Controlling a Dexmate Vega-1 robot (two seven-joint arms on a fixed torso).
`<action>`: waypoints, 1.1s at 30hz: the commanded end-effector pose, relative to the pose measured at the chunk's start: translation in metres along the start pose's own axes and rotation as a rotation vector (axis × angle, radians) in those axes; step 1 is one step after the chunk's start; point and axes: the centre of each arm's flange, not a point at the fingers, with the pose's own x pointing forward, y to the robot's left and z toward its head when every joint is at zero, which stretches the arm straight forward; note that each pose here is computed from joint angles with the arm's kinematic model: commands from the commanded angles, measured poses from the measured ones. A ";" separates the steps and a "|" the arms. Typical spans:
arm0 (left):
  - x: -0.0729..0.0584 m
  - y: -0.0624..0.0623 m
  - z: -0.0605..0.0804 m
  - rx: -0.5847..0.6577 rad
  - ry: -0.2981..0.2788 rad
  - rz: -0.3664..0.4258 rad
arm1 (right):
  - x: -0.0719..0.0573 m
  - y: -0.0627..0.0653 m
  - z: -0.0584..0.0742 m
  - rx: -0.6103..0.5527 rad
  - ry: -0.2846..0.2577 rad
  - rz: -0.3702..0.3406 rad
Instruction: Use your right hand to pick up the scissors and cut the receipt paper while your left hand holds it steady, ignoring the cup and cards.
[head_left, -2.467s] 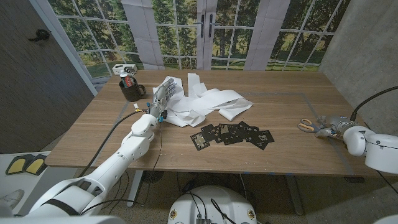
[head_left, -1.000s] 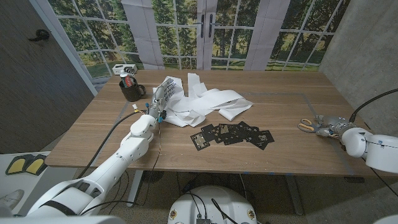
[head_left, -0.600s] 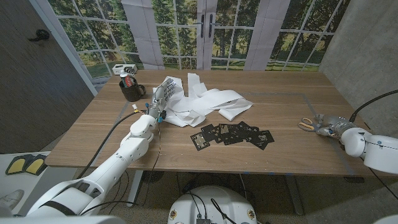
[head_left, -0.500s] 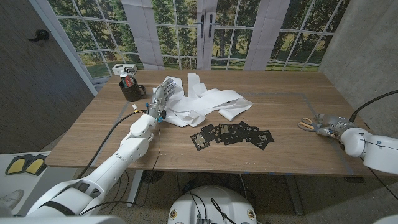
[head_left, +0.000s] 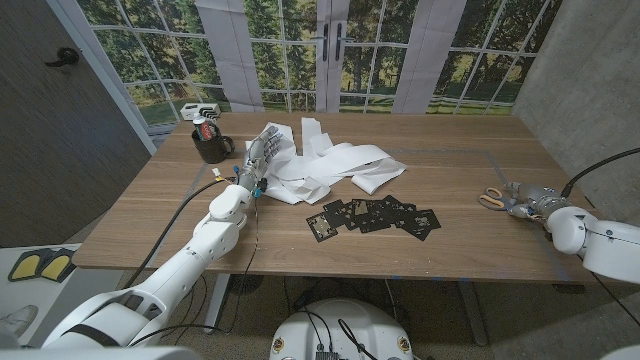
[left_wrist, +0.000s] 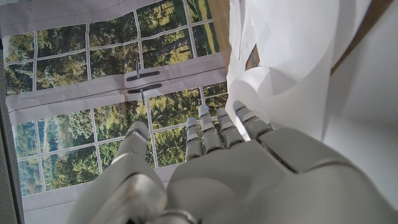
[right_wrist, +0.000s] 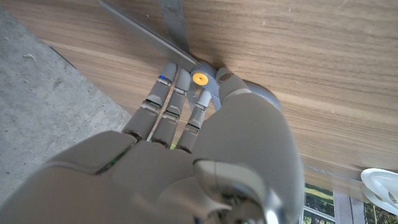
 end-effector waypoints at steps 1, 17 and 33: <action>0.000 -0.001 -0.001 -0.001 0.001 -0.002 | -0.005 -0.006 -0.001 0.045 -0.016 -0.042; -0.002 -0.002 -0.001 -0.003 0.000 0.000 | -0.010 -0.009 0.000 0.094 -0.032 -0.086; -0.002 -0.003 -0.001 -0.008 -0.002 0.000 | -0.020 -0.030 0.007 0.107 -0.065 -0.153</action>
